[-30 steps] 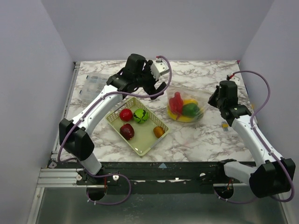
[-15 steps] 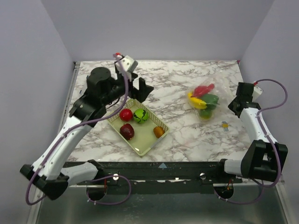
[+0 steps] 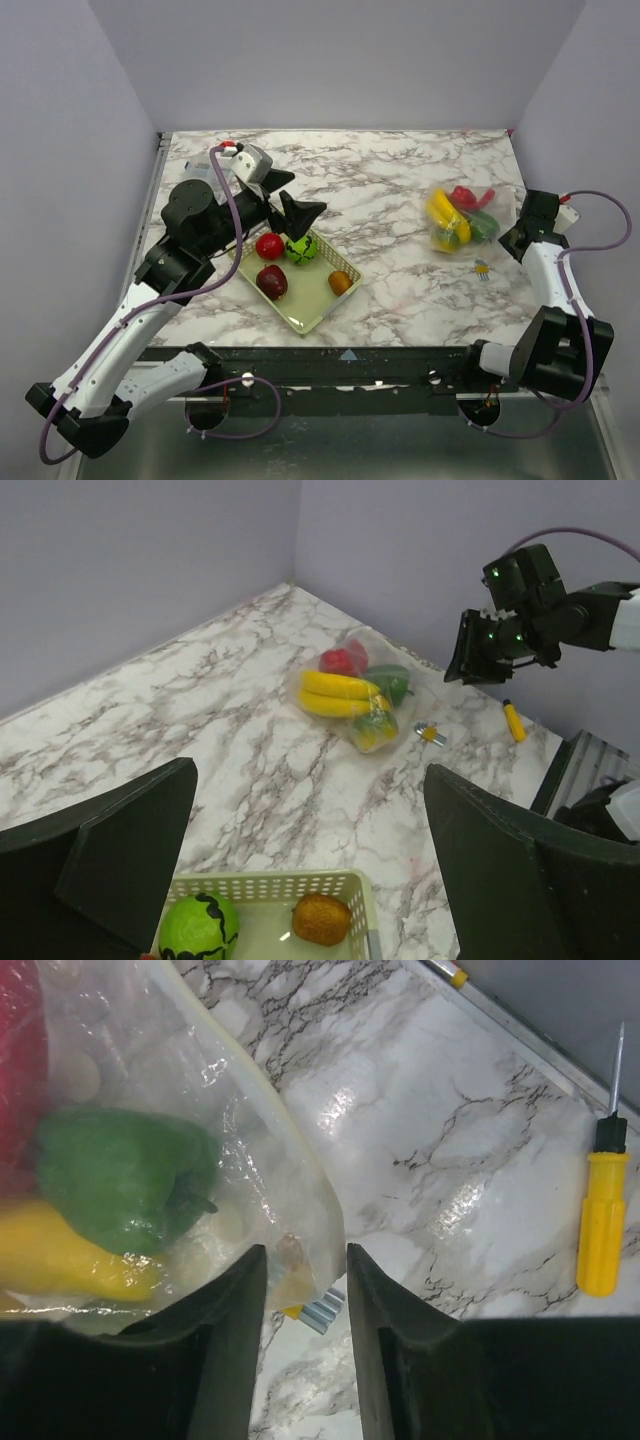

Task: Place the food in the zip-top bag and seal the zipper
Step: Place the zipper food storage bag at the center of the board, then reset both arms

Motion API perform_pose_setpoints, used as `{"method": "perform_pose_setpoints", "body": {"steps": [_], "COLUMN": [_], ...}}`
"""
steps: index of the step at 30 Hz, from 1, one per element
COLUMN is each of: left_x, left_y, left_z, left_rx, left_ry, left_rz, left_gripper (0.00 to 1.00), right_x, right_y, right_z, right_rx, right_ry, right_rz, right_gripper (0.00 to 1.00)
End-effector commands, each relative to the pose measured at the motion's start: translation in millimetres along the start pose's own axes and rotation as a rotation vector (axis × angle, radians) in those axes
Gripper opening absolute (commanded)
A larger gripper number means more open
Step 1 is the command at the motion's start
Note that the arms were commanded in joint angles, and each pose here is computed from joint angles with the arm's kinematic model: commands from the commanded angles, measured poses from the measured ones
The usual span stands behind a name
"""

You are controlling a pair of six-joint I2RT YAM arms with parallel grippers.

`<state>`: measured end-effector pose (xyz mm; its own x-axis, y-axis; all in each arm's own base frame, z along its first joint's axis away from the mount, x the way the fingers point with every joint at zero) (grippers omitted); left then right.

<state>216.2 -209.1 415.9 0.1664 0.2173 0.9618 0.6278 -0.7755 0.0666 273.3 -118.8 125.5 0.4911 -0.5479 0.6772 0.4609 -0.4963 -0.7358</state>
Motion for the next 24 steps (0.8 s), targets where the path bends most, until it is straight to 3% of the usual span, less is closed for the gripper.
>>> {"method": "perform_pose_setpoints", "body": {"steps": [1, 6, 9, 11, 12, 17, 21, 24], "left_x": [3, 13, 26, 37, 44, 78, 98, 109], "left_y": [0, 1, 0, -3, -6, -32, -60, -86], "left_z": [-23, -25, -13, -2, 1, 9, 7, 3], "left_rx": [-0.149, -0.138, -0.032, 0.061, 0.097, 0.221, 0.26, 0.268], "left_ry": [-0.017, -0.027, -0.034, -0.051, -0.051, -0.064, -0.061, -0.033], "left_rz": [-0.018, -0.021, -0.058, -0.091, -0.112, -0.263, -0.388, -0.472], "left_gripper": [0.99, 0.99, 0.99, 0.99, 0.98, 0.99, 0.99, 0.99], "right_x": [16, 43, 53, 54, 51, 47, 64, 78], "right_y": [-19, -62, -102, -137, -156, -244, -310, -350], "right_z": [-3, 17, 46, 71, 87, 133, 128, 110], "right_rx": [0.015, 0.134, 0.219, 0.322, 0.403, 0.799, 1.069, 1.169], "right_ry": [-0.031, -0.087, -0.167, -0.212, -0.242, -0.297, -0.271, -0.234], "right_rz": [-0.037, -0.113, -0.177, -0.218, -0.231, -0.249, -0.395, -0.519], "right_gripper": [0.45, 0.67, 0.83, 0.87, 0.99, 0.99, 0.99, 0.99]}}
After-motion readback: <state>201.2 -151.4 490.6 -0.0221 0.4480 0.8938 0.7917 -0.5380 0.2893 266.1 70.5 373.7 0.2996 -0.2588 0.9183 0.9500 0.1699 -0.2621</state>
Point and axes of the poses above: each gripper's point midway between its finger pads, its own y axis out along the fingers, its own z axis along the line the jaws close on, x = y × z, the point moved 3 cm from there along -y, back along the fingers, and after that the axes turned 7 degrees about -y, right-handed, at the moved point
